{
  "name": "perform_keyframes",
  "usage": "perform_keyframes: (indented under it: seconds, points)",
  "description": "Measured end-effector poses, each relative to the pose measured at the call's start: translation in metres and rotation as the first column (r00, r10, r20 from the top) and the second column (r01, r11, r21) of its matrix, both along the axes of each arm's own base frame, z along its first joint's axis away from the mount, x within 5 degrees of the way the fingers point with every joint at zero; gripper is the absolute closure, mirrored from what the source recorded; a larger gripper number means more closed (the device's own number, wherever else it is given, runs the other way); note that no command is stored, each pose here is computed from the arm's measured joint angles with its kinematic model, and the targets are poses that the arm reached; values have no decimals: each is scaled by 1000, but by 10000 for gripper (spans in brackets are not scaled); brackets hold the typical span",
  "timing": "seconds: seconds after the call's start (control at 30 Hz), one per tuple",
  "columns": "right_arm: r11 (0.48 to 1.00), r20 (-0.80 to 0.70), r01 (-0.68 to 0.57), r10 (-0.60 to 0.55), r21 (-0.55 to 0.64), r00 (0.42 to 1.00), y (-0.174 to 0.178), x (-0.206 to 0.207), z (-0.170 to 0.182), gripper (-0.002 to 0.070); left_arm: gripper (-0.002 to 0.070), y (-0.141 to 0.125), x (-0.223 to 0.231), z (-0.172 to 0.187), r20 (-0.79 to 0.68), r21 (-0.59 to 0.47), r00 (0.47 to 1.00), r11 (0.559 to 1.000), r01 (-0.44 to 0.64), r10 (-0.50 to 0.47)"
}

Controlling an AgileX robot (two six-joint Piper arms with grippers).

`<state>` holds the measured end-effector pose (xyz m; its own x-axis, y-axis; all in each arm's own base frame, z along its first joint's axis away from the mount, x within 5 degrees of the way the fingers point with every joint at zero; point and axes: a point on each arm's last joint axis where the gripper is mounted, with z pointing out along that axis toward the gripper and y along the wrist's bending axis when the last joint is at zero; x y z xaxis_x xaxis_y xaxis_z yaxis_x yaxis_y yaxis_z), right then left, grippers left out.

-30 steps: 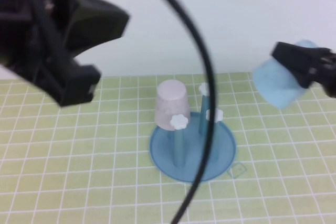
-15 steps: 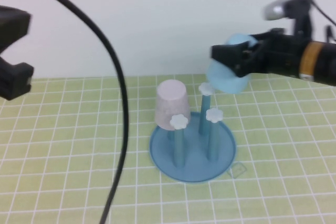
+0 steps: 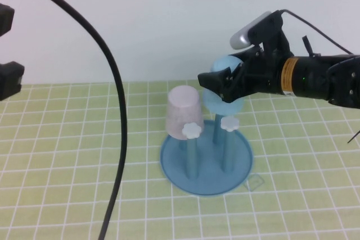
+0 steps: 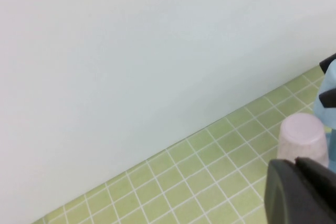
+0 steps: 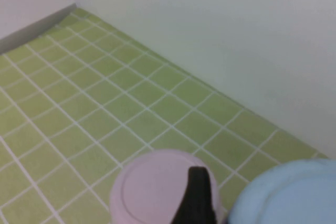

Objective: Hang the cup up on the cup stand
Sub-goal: Place the cup on the cup holder

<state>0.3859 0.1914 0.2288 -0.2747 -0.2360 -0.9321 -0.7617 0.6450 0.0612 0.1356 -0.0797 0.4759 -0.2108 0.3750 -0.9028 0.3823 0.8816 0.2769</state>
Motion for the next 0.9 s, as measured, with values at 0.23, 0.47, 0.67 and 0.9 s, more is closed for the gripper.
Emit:
perform_keyframes:
  seconds: [0.23, 0.47, 0.67, 0.9]
  points:
    - [999, -11, -14, 13, -40, 1000, 2, 2, -14, 85, 675, 2, 1, 1, -2, -48, 999, 998, -36, 36]
    - [998, -7, -27, 27, -56, 1000, 4, 1, -16, 8, 675, 2, 1, 0, -13, -47, 999, 998, -45, 44]
    - [999, -20, -17, 16, -45, 1000, 3, 0, -13, 4, 675, 2, 0, -1, -27, -60, 998, 997, -50, 48]
    - [999, 68, -20, 22, -25, 997, -5, -21, 50, 107, 675, 2, 0, -1, -27, -60, 998, 997, -50, 48]
